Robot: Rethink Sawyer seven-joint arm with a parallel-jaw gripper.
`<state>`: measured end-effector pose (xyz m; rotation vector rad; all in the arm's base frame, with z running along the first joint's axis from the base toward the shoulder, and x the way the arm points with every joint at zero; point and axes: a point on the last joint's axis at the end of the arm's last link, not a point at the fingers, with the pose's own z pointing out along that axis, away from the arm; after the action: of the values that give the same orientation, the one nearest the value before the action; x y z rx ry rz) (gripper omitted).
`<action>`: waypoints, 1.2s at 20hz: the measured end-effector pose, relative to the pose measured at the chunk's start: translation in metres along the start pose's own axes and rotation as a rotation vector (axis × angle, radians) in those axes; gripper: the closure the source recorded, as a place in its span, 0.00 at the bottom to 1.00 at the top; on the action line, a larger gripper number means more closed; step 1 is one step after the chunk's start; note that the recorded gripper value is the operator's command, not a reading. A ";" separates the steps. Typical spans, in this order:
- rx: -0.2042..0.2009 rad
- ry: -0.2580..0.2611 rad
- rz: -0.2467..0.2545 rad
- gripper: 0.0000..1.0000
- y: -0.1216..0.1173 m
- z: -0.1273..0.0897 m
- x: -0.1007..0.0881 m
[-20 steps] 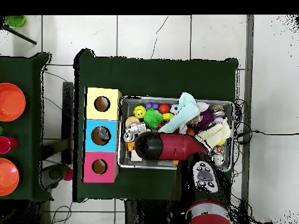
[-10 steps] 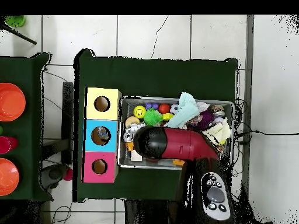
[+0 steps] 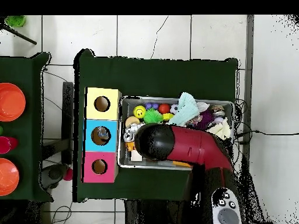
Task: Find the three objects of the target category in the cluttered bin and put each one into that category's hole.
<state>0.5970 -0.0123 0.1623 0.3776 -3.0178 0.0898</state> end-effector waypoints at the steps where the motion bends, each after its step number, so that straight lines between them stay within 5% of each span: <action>1: -0.003 0.003 0.003 1.00 0.000 -0.004 0.001; 12: -0.158 0.059 0.099 1.00 0.013 -0.071 0.001; 24: -0.310 0.018 0.175 1.00 0.049 -0.086 -0.018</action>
<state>0.6102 0.0453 0.2432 0.0834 -2.9708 -0.3543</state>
